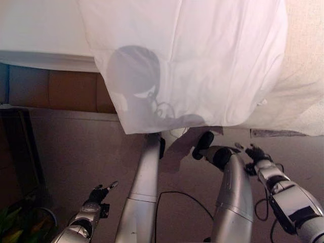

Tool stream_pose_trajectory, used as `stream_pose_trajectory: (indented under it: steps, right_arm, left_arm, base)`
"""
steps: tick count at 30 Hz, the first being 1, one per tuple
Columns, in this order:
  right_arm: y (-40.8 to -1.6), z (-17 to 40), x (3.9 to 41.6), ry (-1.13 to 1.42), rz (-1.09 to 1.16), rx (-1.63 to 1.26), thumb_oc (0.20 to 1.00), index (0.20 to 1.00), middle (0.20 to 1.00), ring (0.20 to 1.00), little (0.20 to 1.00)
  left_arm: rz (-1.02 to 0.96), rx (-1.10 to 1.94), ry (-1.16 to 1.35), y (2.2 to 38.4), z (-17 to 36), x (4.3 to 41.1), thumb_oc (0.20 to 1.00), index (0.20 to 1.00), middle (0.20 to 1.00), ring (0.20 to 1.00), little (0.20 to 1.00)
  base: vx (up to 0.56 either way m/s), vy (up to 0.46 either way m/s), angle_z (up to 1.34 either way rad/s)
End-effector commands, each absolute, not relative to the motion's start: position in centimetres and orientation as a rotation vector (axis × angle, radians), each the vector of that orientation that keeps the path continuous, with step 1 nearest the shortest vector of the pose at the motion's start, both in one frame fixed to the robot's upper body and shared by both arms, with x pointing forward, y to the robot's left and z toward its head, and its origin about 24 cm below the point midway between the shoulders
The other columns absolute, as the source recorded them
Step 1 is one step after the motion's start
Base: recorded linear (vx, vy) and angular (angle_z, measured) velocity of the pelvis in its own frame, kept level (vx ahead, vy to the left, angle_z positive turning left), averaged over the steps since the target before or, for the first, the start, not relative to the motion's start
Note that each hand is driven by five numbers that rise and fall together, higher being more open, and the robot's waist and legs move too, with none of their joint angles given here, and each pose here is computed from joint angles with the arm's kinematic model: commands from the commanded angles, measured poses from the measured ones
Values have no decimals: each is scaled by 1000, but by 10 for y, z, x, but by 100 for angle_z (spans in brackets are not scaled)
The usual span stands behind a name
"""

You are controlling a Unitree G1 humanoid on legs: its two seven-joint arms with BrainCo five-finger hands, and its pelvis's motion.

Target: Make the bed

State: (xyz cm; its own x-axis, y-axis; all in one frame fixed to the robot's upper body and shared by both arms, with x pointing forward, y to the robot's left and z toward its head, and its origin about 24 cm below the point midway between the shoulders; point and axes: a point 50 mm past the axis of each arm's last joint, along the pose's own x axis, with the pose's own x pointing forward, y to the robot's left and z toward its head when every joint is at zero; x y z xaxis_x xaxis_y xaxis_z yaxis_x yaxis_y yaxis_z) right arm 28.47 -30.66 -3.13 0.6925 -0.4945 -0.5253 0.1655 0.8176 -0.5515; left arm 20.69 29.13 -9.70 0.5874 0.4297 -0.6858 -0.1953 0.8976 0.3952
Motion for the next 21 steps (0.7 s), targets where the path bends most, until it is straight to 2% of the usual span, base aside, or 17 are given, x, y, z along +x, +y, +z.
stream_pose_trajectory:
  steps: [1,4,8,12,15,21]
  right_arm:
    - [-330,-63,229,827,-591,-466,1000,1000,1000,1000,1000]
    - [-334,-60,226,778,-701,-384,1000,1000,1000,1000,1000]
    - [-330,-43,241,556,-914,-179,1000,1000,1000,1000,1000]
    - [-318,-20,260,344,-1012,-37,1000,1000,1000,1000,1000]
    - [-303,10,277,145,-1015,15,1000,1000,1000,1000,1000]
    - [-274,58,279,-162,-953,25,1000,1000,1000,1000,1000]
  left_arm:
    - [523,410,1000,306,-118,149,1000,1000,1000,1000,1000]
    - [589,432,927,306,-113,155,1000,1000,1000,1000,1000]
    - [674,428,603,291,-83,187,1000,1000,1000,1000,1000]
    - [709,441,378,282,-54,199,1000,1000,1000,1000,1000]
    - [784,386,183,284,-21,207,1000,1000,1000,1000,1000]
    - [878,342,-167,287,43,215,1000,1000,1000,1000,1000]
  base:
    - [-33,-10,-11]
    - [-29,-28,-13]
    - [-7,-43,12]
    - [45,-36,8]
    - [22,-28,-9]
    - [127,-45,-2]
